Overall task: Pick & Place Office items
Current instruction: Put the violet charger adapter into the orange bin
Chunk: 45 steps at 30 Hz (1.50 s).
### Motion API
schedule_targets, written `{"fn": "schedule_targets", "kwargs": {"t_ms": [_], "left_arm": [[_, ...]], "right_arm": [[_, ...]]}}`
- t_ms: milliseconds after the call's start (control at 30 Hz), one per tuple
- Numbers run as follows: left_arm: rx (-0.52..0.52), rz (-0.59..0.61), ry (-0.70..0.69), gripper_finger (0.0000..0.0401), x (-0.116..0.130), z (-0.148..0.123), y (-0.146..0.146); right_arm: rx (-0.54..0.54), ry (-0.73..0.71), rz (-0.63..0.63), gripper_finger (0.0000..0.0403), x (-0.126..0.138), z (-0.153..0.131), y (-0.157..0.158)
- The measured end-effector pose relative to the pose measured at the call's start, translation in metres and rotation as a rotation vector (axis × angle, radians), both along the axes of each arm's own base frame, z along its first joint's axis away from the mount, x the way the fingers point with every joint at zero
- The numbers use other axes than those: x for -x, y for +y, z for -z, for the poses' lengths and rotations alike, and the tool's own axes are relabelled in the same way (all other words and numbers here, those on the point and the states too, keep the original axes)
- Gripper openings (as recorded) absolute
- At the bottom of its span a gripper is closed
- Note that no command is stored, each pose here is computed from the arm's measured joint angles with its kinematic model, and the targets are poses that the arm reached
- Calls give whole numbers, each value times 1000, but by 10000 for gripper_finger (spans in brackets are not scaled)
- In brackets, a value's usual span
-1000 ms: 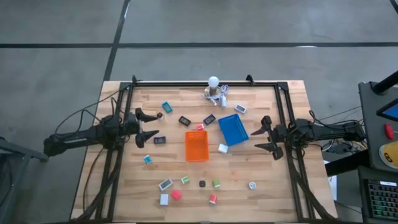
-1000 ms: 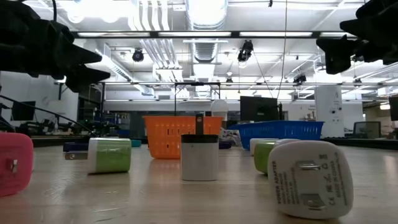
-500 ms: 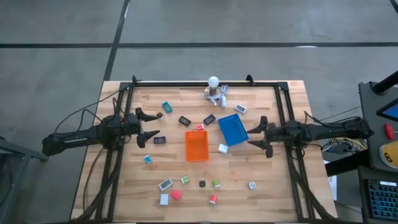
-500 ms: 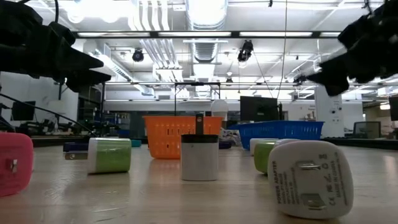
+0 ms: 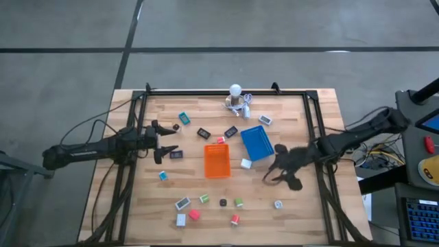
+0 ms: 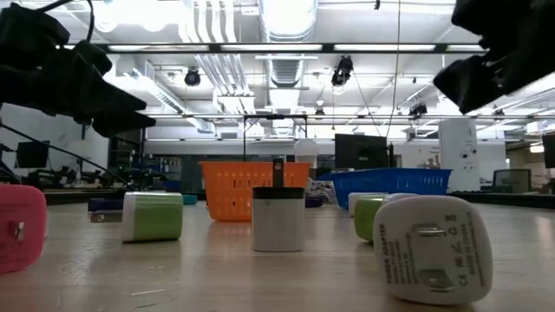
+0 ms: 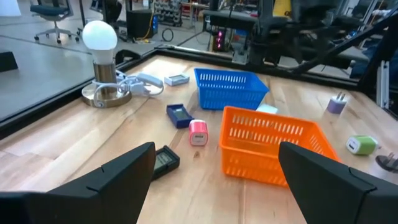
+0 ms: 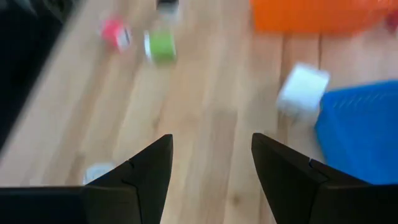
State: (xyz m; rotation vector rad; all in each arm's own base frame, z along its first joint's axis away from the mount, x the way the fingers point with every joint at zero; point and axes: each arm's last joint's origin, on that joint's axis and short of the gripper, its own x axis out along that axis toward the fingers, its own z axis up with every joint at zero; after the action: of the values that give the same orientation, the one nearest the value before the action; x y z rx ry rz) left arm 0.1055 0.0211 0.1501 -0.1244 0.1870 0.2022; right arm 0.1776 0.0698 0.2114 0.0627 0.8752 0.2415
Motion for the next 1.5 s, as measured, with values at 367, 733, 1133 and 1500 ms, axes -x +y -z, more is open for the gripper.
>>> {"fn": "schedule_targets", "kwargs": {"t_ms": [367,733,1133,1500], "left_arm": [[-15,3,8,346,0,0,0],[-26,5,6,346,0,0,0],[-24,5,9,346,0,0,0],[-21,5,11,346,0,1,0]], "right_arm": [[184,392,-71,216,-27,7,63],[289,493,-124,234,-49,-6,103],[231,589,-94,293,-63,-9,122],[204,611,-81,293,-53,-7,137]]}}
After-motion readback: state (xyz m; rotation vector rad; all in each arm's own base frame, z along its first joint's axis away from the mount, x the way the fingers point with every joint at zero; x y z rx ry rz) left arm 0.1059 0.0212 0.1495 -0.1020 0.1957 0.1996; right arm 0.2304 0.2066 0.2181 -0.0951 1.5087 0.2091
